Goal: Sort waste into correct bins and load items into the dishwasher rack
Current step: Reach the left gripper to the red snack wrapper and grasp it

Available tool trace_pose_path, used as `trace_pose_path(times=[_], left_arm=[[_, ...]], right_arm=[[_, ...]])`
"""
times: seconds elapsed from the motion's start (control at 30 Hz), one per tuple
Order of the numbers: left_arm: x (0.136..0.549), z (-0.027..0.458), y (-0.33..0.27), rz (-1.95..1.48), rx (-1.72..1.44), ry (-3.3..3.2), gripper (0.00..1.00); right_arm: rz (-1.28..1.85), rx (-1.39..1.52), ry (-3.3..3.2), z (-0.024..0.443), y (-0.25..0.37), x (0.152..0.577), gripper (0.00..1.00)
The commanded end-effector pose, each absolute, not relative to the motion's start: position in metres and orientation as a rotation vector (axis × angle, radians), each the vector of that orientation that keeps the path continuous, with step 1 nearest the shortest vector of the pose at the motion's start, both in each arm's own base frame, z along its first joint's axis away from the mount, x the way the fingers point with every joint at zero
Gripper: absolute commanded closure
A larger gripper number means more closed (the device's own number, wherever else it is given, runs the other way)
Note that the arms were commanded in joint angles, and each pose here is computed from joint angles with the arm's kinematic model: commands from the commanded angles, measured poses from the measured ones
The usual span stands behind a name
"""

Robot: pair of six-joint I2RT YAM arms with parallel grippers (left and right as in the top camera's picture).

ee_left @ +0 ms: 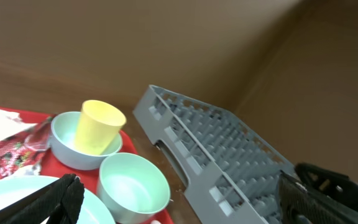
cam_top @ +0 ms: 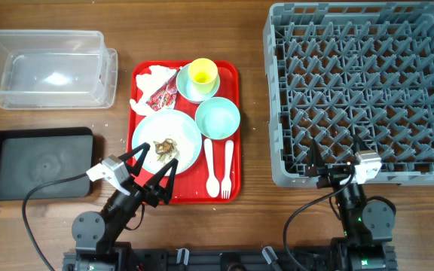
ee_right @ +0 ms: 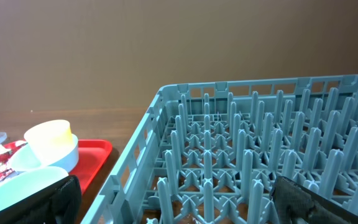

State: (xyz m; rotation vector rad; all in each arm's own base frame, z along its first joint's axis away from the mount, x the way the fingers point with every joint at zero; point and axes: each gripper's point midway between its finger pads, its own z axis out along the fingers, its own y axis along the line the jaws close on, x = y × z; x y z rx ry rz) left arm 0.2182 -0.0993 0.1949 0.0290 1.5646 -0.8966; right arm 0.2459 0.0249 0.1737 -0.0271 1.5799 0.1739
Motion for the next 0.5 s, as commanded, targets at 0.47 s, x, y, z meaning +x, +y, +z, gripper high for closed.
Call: trace_pose_path(times=[0.47], left_arm=[[0.303,0.186,-0.061,-0.391,-0.272,2.667,0.00]], right_arm=[[0.197,-0.030,1.573,0.175,0.028,0.245,0.00]])
